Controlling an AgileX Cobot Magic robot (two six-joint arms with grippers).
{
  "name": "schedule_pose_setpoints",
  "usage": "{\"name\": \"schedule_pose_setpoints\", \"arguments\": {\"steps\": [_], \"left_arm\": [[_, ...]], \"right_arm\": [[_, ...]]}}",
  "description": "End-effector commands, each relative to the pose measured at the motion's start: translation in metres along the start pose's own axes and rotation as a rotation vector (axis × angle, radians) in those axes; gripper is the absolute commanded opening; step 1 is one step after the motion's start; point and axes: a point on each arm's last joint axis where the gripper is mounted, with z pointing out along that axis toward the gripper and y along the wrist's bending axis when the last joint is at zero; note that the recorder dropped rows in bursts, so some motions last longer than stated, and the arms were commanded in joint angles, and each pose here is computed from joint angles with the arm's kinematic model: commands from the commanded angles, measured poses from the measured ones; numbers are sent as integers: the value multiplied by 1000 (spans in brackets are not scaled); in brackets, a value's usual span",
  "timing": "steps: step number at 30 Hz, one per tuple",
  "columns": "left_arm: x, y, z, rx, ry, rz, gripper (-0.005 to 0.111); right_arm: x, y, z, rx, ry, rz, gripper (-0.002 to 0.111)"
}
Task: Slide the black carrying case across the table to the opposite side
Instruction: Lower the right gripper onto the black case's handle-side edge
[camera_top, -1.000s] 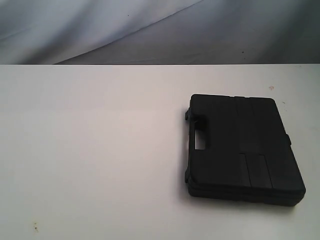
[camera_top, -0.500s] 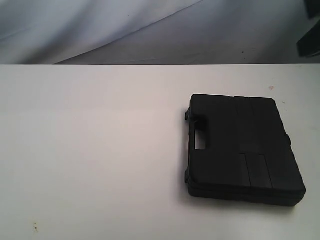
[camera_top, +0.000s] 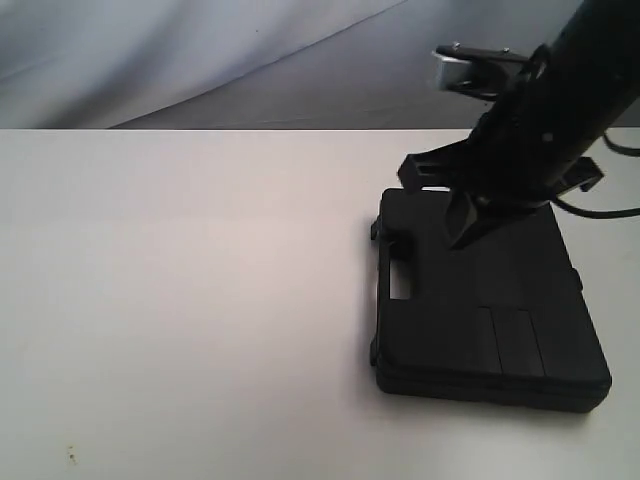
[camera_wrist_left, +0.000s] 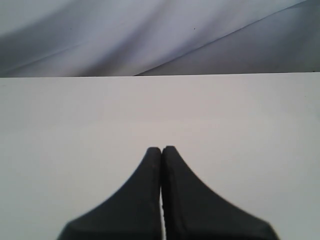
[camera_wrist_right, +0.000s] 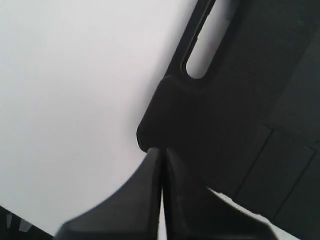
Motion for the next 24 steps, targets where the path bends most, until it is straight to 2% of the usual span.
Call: {"name": "schedule_pose_setpoints", "arguments": {"steps": [1,13,24], "left_arm": [[0,0,0,-3,-12,1,0],[0,0,0,-3,-12,1,0],[0,0,0,-3,-12,1,0]], "right_arm": [[-13,6,26,5,-17,-2,0],[-43,-3,84,20,-69,78,0],[-64,1,88,24,47,85,0]]}}
